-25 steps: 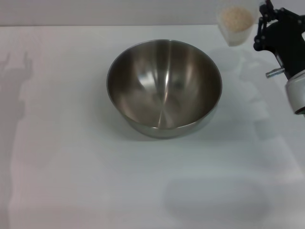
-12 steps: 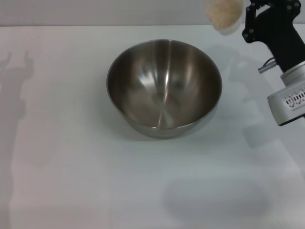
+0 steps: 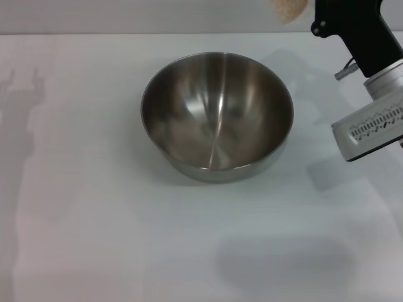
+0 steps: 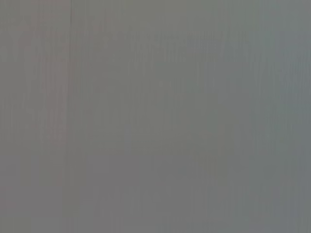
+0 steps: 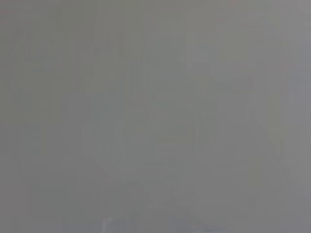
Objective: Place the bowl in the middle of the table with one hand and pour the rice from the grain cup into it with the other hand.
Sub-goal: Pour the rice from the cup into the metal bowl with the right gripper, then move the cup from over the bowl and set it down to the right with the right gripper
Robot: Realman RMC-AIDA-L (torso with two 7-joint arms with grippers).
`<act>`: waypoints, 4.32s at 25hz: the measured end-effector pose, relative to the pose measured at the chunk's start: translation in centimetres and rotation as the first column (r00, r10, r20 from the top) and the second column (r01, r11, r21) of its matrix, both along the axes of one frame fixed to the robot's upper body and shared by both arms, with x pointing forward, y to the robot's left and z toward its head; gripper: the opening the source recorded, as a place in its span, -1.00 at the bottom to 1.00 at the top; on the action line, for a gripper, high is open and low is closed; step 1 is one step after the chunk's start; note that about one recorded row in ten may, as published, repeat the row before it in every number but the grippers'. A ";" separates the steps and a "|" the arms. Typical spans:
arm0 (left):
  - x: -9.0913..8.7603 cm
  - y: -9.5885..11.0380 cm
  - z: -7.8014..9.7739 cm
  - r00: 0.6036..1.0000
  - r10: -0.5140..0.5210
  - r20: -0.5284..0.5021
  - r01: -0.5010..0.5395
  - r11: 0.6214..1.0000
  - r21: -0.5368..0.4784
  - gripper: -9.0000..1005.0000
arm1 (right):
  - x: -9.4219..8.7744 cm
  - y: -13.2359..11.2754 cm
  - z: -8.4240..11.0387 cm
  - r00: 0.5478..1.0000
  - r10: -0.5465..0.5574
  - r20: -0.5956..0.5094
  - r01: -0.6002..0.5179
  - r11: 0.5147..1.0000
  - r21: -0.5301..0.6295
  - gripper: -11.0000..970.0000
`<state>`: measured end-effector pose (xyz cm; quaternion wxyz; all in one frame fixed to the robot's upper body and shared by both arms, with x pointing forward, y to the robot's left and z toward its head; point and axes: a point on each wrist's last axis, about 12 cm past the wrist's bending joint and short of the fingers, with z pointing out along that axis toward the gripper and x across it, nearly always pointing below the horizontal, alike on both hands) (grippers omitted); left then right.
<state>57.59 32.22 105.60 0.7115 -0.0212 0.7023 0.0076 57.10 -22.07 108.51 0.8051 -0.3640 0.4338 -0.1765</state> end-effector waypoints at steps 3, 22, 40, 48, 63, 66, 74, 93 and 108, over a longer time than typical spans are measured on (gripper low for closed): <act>0.0 -0.1 0.0 1.000 0.000 0.000 0.000 1.000 -0.001 -0.09 | -0.1 0.3 0.1 0.999 0.021 0.025 -0.020 0.999 -0.041 -0.98; -0.2 0.1 0.1 1.000 0.003 0.016 -0.003 1.000 -0.001 -0.09 | -0.8 2.4 0.0 0.973 0.056 0.224 0.032 0.928 -0.370 -0.98; -0.2 0.5 0.3 0.999 0.021 0.034 -0.020 1.000 -0.008 -0.09 | -1.9 4.4 0.3 0.878 0.109 0.466 0.208 0.791 -0.576 -0.98; -0.1 0.5 0.4 0.999 0.020 0.037 -0.020 1.000 -0.008 -0.09 | -2.1 4.5 0.3 0.858 0.109 0.503 0.249 0.767 -0.591 -0.98; 0.0 0.3 0.5 0.999 0.017 0.042 -0.017 1.000 -0.008 -0.09 | -2.4 4.7 0.1 0.831 0.146 0.537 0.279 0.725 -0.629 -0.98; 0.0 0.3 0.6 0.999 0.017 0.044 -0.016 1.000 -0.009 -0.09 | -2.4 4.7 0.2 0.827 0.147 0.542 0.284 0.723 -0.630 -0.98; 0.0 0.3 0.5 0.999 0.017 0.041 -0.017 1.000 -0.008 -0.09 | -2.4 4.7 0.2 0.826 0.148 0.543 0.286 0.721 -0.631 -0.98; 0.2 0.2 0.8 0.999 0.013 0.052 -0.013 1.000 -0.009 -0.09 | -2.8 5.0 0.1 0.946 -0.097 0.308 0.212 0.906 -0.366 -0.98; 0.1 0.3 0.9 0.998 0.012 0.061 -0.011 1.000 -0.007 -0.09 | -3.7 4.3 0.0 0.988 -0.154 -0.026 0.156 0.979 0.134 -0.98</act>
